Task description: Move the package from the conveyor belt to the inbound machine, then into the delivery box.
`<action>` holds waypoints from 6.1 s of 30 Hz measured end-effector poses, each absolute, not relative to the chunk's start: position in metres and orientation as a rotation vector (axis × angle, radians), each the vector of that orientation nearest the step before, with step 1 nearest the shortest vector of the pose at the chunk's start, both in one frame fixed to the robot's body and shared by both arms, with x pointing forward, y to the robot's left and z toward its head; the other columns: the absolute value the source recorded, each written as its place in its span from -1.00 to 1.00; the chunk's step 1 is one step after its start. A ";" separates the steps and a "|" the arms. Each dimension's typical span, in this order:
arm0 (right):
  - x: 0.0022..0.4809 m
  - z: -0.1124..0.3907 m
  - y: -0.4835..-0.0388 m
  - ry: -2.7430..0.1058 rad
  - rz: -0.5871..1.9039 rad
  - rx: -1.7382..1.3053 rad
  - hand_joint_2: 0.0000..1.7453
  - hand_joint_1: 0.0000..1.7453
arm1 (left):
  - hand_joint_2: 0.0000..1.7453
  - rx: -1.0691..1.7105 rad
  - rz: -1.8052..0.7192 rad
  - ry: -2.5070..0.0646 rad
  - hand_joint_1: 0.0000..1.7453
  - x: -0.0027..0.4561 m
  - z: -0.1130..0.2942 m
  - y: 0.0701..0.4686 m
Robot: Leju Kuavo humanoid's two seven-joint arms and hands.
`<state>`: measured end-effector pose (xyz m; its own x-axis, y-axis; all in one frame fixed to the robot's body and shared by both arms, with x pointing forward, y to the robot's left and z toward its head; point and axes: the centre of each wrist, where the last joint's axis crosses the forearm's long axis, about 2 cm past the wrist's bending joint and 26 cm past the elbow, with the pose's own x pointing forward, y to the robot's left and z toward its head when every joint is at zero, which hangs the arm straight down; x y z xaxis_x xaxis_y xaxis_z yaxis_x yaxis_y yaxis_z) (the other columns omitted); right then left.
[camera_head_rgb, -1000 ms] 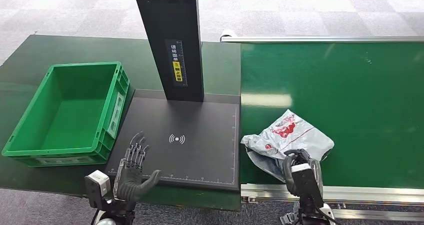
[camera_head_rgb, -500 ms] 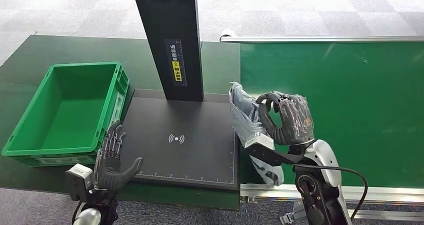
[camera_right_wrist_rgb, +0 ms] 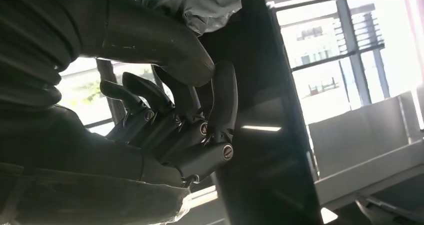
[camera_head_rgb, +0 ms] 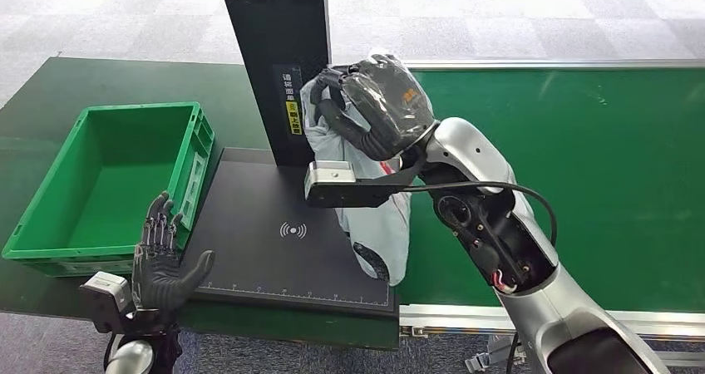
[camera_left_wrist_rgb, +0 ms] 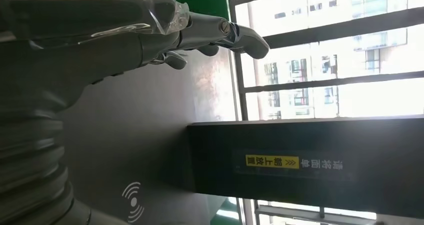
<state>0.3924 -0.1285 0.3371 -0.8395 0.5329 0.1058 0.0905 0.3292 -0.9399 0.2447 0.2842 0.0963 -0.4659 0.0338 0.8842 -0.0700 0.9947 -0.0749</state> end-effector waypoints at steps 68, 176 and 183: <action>0.232 0.091 -0.322 -1.791 0.238 -0.106 1.00 -1.00 | 1.00 0.213 0.152 -1.880 -1.00 0.184 0.078 0.329; 0.244 0.084 -0.298 -1.791 0.044 -0.085 1.00 -1.00 | 1.00 0.812 0.018 -2.538 1.00 0.374 0.343 0.385; 0.245 0.081 -0.298 -1.777 0.058 -0.076 1.00 -1.00 | 1.00 0.924 0.038 -2.516 1.00 0.379 0.346 0.402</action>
